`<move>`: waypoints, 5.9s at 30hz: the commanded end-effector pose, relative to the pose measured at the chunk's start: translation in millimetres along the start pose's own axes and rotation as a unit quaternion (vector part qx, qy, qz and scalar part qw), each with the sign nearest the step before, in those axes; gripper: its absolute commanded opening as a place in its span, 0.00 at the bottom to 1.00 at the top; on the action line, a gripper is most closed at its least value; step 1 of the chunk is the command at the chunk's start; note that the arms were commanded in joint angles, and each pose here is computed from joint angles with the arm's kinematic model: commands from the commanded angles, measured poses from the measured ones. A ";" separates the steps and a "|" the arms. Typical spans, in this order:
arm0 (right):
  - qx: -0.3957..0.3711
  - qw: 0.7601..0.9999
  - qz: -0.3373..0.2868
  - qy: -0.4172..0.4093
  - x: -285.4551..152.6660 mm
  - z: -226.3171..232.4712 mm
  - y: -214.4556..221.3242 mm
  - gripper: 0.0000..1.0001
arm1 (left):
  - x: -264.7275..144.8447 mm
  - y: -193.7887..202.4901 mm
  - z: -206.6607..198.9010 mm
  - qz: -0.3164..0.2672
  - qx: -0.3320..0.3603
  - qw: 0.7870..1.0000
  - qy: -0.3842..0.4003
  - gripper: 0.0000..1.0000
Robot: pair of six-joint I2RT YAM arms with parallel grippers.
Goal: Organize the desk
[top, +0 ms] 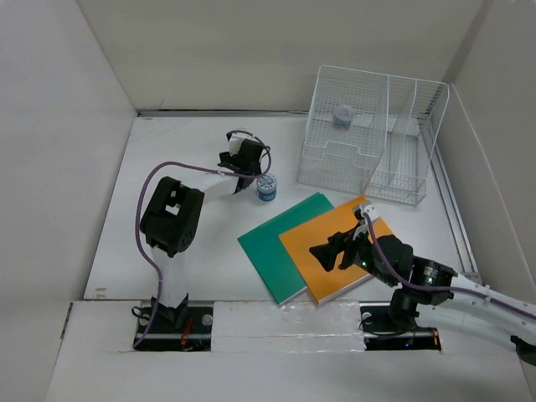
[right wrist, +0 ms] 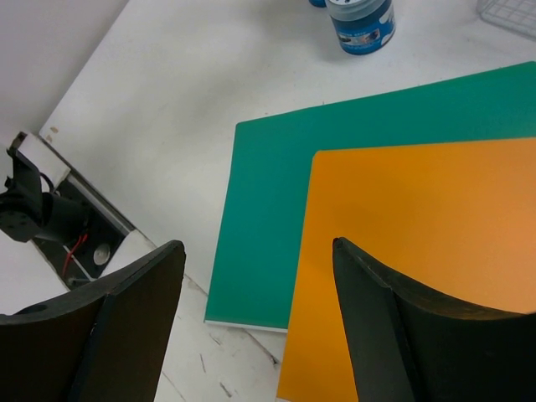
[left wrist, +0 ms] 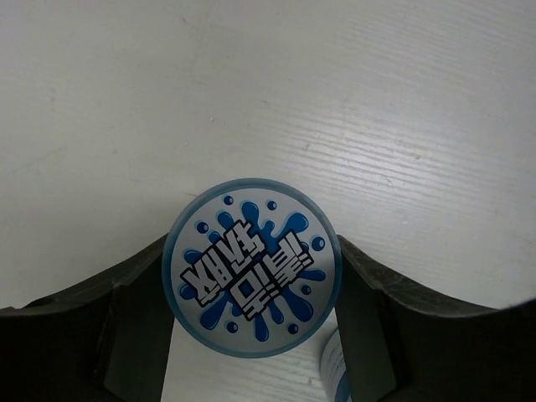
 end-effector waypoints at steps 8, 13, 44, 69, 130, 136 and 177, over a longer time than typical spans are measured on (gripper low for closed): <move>0.012 0.999 -0.030 -0.011 -2.0 7.5 -12.0 0.76 | -121.3 -111.7 13.7 -0.151 -0.051 0.984 0.084 0.39; 0.010 1.000 -0.007 0.000 11.3 7.0 -1.2 0.76 | -238.3 -182.3 0.2 -0.251 -0.036 0.951 0.177 0.40; 0.053 0.998 0.013 -0.010 3.6 -2.7 16.6 0.76 | -200.9 -211.6 -192.7 -0.266 0.129 0.922 0.250 0.41; 0.026 1.000 0.002 0.006 14.0 2.7 7.3 0.82 | -165.2 -205.2 -195.0 -0.261 0.135 0.928 0.228 0.89; -0.114 0.972 -0.147 0.146 244.8 54.7 -123.5 0.56 | -359.1 34.3 165.5 -0.293 -0.145 0.893 0.311 0.74; -0.089 0.964 -0.230 0.104 149.3 70.6 -238.5 0.57 | -357.8 34.0 161.8 -0.289 -0.138 0.894 0.314 0.74; -0.030 0.927 -0.170 0.332 132.8 -130.9 -297.6 0.88 | -355.0 34.0 158.8 -0.283 -0.130 0.898 0.311 0.74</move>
Point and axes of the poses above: each gripper's point midway between its finger pads, its own x axis out along the fingers, its own z axis along the line the jaws close on, y = z × x, the point moved 6 cm from there along -x, back along the fingers, and after that the axes turned 13 degrees about x, right-handed, at the moved point
